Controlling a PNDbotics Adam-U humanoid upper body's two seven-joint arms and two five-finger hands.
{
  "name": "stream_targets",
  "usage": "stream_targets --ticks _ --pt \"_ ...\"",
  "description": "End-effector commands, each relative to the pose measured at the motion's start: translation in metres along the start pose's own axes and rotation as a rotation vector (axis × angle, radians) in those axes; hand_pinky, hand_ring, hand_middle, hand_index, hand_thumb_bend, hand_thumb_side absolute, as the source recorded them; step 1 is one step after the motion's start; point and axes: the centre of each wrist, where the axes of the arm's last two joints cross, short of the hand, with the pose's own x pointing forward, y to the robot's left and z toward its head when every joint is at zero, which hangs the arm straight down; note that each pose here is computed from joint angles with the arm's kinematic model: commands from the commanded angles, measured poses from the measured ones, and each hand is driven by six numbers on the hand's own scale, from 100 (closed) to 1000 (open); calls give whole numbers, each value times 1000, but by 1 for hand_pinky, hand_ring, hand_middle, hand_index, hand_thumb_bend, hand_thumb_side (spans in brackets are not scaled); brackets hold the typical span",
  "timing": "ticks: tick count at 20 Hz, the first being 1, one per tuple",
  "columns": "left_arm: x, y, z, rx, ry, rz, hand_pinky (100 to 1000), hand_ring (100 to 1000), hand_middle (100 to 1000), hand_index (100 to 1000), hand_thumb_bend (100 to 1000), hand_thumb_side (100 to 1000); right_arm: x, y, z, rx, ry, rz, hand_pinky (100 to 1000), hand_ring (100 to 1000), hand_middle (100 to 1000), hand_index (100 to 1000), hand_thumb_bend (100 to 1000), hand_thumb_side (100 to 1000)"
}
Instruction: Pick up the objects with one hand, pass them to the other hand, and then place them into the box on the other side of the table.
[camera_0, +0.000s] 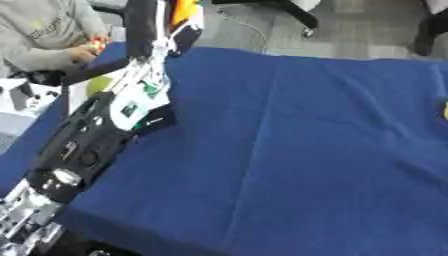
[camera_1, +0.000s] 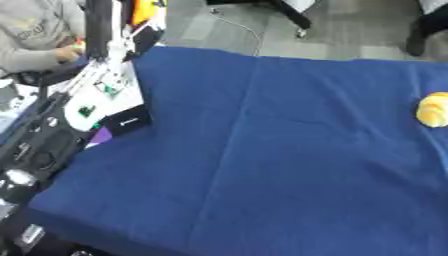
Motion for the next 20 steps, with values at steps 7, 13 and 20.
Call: stream_targets --ticks 7,13,20 --pt "-99 -23 -5 -196 186 -375 247 223 163 283 100 100 4 -6 2 -29 -16 2 688 604 464 733 100 572" --pt "-142 -30 10 -335 335 -487 262 238 180 302 156 100 2 -5 3 -29 -8 -1 687 604 463 732 100 575" --pt "-161 -24 12 -484 437 -527 319 274 224 350 265 100 1 -5 4 -26 -5 0 687 605 462 732 100 576"
